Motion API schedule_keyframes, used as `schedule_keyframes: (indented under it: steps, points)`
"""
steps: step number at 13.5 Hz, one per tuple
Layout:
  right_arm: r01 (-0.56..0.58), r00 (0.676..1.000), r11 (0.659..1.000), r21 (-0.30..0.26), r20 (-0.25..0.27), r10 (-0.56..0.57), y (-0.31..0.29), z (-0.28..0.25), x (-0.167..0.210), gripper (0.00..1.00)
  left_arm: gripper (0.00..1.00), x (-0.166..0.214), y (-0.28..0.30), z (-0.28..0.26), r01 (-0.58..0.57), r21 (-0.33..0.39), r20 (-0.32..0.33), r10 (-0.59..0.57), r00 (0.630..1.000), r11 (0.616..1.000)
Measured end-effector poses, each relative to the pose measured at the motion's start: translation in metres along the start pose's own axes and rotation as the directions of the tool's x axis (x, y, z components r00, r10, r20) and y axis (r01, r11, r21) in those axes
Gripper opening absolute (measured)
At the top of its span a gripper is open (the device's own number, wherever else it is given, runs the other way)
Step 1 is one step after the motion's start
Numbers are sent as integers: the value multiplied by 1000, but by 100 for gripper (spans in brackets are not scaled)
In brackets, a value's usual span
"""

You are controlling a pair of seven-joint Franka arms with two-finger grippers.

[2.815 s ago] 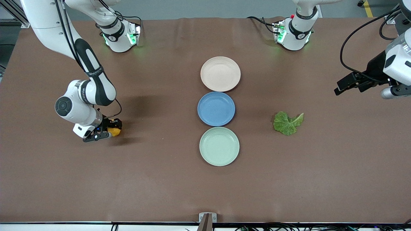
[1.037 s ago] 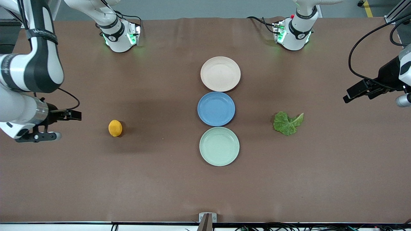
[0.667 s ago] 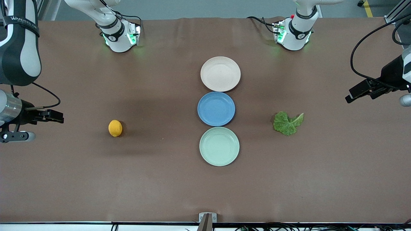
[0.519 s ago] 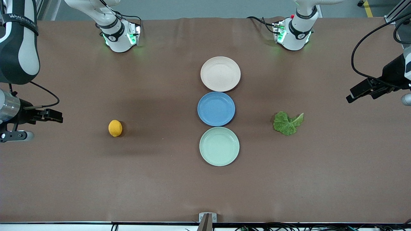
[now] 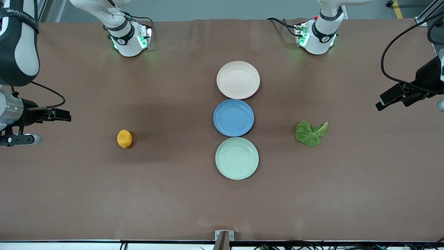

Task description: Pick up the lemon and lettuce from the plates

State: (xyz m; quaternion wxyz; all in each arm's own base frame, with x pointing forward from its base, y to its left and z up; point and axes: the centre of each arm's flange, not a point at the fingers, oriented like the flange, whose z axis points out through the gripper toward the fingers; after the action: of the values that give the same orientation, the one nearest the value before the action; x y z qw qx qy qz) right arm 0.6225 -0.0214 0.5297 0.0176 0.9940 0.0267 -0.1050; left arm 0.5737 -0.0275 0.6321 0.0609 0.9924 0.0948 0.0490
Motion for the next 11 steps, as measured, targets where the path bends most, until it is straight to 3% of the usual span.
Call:
schedule_keyframes:
  steps: [3,6,11]
  points:
    - [-14,1000,1000,5,-11,14,0,-6,-3,100,100,-11,5,-1,-31,71,41,28,999,997]
    - [-31,999,999,18,-34,31,12,-16,-16,100,100,-21,6,-5,-38,79,78,31,996,996]
    - [-17,994,999,35,-105,20,8,-28,-62,100,100,-22,6,-5,-38,80,81,31,996,996]
